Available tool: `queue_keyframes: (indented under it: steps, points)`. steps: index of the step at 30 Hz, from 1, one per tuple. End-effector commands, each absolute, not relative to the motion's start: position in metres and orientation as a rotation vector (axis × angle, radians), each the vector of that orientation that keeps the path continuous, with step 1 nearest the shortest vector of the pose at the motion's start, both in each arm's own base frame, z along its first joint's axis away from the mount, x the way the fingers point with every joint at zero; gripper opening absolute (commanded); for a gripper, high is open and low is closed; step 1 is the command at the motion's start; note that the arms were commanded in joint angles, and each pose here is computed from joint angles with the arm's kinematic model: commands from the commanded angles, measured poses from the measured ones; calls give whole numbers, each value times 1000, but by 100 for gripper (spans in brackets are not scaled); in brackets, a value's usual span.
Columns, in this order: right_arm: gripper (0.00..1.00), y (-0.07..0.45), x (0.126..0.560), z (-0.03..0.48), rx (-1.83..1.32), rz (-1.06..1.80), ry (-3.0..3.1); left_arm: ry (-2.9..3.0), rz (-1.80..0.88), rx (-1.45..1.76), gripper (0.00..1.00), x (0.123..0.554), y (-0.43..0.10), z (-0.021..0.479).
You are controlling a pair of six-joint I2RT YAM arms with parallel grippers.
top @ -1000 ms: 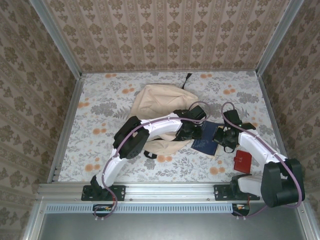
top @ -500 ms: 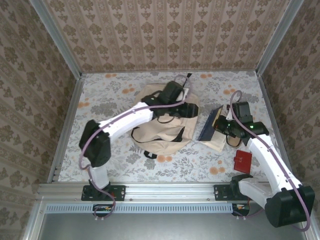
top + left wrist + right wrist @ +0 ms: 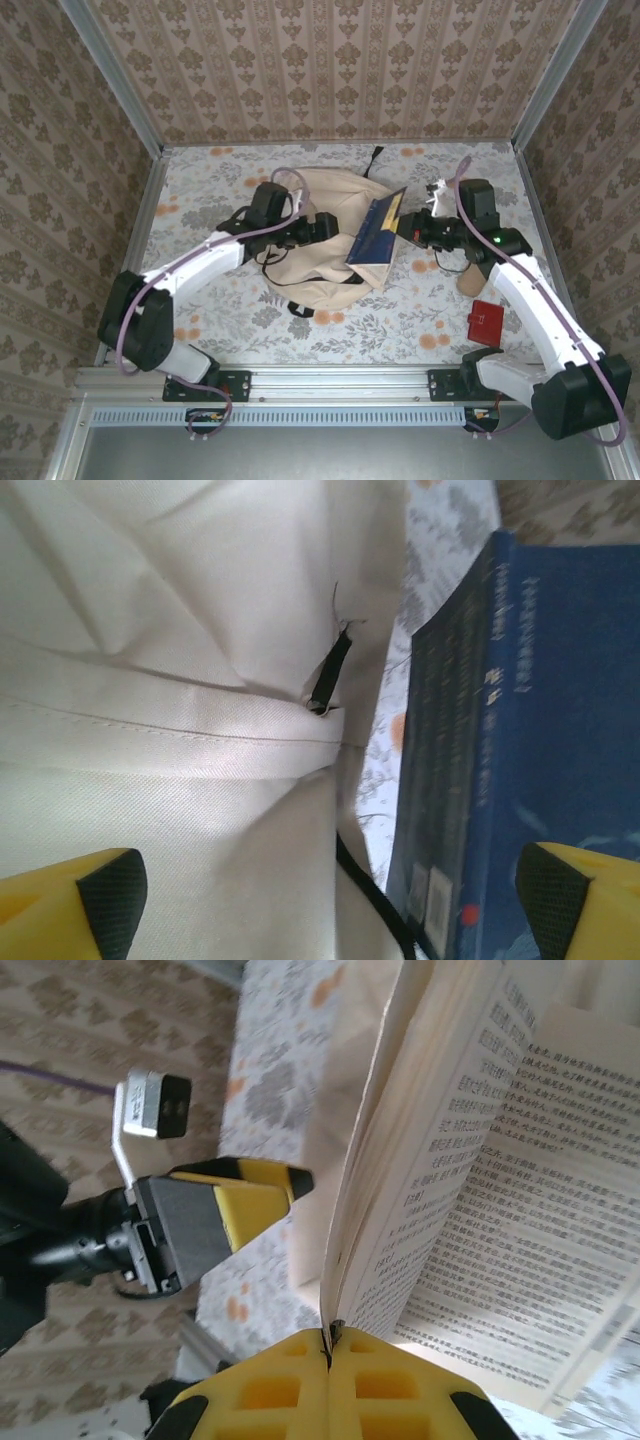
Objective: Pack books, pencil case, and school supplies into a backpack
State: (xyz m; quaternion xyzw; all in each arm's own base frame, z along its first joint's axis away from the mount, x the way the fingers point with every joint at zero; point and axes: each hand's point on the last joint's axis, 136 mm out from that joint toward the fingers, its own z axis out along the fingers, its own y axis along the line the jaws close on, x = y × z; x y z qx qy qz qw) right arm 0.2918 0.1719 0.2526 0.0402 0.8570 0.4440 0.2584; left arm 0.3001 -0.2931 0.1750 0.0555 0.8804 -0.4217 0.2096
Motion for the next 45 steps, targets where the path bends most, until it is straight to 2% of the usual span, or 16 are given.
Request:
queue_keyframes:
  steps: [1, 6, 9, 12, 16, 18, 19, 20, 23, 26, 29, 33, 35, 41, 45]
  points:
    - [0, 204, 294, 294, -57, 1384, 2213, 2303, -1351, 125, 100, 300, -288, 210]
    - [0, 241, 297, 301, -168, 1503, 2205, 2296, -1385, 14, 100, 300, -266, 207]
    - [0, 259, 299, 287, -203, 1529, 2253, 2333, -1393, -38, 100, 298, -261, 195]
    - [0, 260, 302, 255, -160, 1494, 2352, 2376, -1390, -74, 100, 295, -260, 181]
    - [0, 237, 307, 178, -30, 1220, 2593, 2430, -1360, -84, 99, 293, -258, 161]
    - [9, 221, 307, 152, 27, 1103, 2669, 2469, -1326, -79, 98, 292, -259, 151]
    - [18, 214, 307, 142, 58, 1064, 2691, 2489, -1307, -70, 97, 290, -260, 146]
    - [30, 209, 307, 136, 87, 1035, 2704, 2510, -1291, -65, 96, 289, -261, 141]
    - [57, 202, 307, 124, 129, 989, 2715, 2572, -1220, -67, 92, 287, -262, 126]
    - [66, 199, 305, 111, 160, 968, 2732, 2603, -1209, -51, 86, 286, -267, 117]
    - [70, 200, 305, 102, 167, 969, 2745, 2619, -1229, -25, 79, 285, -275, 113]
    - [71, 204, 306, 90, 173, 995, 2758, 2620, -1286, 10, 70, 283, -287, 112]
    - [65, 208, 308, 85, 177, 1033, 2765, 2623, -1314, 25, 64, 283, -293, 111]
    - [46, 213, 311, 72, 190, 1056, 2790, 2602, -1443, 79, 56, 280, -307, 116]
    - [43, 214, 312, 66, 190, 1061, 2803, 2585, -1485, 112, 49, 280, -314, 121]
